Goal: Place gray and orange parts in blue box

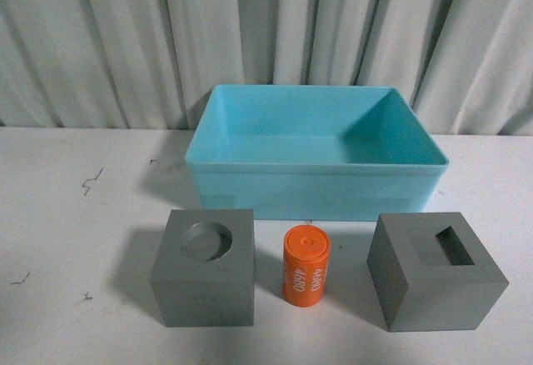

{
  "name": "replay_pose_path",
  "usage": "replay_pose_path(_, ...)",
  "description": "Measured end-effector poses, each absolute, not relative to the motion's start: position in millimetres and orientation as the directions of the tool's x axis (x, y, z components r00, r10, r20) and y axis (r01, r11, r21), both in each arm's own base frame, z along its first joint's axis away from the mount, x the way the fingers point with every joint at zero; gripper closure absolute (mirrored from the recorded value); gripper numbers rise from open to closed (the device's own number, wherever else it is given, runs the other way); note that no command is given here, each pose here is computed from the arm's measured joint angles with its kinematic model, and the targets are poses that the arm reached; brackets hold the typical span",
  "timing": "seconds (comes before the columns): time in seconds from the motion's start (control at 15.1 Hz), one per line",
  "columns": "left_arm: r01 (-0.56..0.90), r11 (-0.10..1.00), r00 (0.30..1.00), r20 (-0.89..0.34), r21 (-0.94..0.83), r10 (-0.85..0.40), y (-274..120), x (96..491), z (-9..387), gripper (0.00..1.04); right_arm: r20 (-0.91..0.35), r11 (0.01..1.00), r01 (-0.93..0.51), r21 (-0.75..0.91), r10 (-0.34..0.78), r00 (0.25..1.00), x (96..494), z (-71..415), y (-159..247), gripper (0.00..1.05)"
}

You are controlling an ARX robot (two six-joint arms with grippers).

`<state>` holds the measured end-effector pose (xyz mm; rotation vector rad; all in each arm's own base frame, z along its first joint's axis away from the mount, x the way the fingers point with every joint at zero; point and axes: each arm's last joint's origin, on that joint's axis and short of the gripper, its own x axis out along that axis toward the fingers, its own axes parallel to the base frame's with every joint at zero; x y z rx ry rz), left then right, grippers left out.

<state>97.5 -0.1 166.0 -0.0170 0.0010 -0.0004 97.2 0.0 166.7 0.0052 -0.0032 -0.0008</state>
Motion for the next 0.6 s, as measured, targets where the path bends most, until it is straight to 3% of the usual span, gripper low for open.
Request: replay_pose_path(0.6, 0.0, 1.0, 1.0, -0.001, -0.017, 0.0, 0.0, 97.5, 166.0, 0.07, 0.003, 1.0, 0.001, 0.005, -0.001, 1.0, 97.2, 166.7, 0.0, 0.06)
